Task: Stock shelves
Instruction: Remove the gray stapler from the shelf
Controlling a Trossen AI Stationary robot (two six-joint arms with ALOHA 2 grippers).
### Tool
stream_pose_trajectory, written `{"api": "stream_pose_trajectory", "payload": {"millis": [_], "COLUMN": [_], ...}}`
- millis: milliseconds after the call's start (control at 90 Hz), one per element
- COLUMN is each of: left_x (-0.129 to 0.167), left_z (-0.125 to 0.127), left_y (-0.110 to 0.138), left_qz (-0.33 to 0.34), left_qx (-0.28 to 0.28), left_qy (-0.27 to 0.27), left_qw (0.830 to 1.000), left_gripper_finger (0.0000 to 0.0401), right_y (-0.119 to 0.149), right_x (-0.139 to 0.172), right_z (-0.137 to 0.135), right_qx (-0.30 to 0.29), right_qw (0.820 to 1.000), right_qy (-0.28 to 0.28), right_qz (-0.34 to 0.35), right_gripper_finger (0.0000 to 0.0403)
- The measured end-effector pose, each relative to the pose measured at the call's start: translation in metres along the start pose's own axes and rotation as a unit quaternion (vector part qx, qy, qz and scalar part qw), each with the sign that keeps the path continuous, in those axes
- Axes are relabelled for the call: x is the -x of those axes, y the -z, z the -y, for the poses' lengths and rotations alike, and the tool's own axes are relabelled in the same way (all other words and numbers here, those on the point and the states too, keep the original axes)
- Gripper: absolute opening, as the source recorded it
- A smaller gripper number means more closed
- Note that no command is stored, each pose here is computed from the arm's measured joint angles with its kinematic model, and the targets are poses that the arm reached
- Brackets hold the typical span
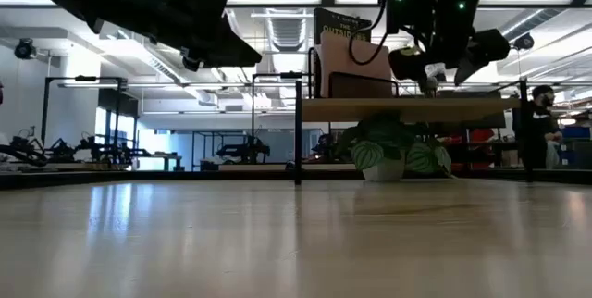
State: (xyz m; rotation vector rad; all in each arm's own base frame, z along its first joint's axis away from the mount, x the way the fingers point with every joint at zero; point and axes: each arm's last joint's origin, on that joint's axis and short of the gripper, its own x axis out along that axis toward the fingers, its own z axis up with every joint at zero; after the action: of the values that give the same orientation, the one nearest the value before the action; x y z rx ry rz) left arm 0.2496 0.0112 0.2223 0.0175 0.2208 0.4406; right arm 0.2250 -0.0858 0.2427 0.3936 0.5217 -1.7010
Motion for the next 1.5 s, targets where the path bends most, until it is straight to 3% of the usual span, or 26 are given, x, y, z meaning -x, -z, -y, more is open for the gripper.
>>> {"api": "stream_pose_trajectory", "payload": {"millis": [711,1067,1500], "left_x": [0.000,0.000,0.000], "left_z": [0.000,0.000,0.000], "left_y": [0.000,0.000,0.000], "left_qz": [0.000,0.000,0.000], "left_qx": [0.000,-0.015,-0.015], "left_qy": [0.000,0.000,0.000], "left_qw": [1.000,1.000,1.000], "left_gripper_finger": [0.0128,0.0128,0.0128], "right_y": [0.006,0.012,0.011], "right_x": [-0.003,0.010,0.016], "right_z": [0.002,0.002,0.005], "right_qx": [0.004,0.028,0.021], "right_qw": [1.000,0.999,0.999], "right_qy": [0.006,-0.019,-0.033], "right_qz": [0.003,0.007,-0.004], "right_gripper_finger": [0.0103,0.0009,0.0009]}}
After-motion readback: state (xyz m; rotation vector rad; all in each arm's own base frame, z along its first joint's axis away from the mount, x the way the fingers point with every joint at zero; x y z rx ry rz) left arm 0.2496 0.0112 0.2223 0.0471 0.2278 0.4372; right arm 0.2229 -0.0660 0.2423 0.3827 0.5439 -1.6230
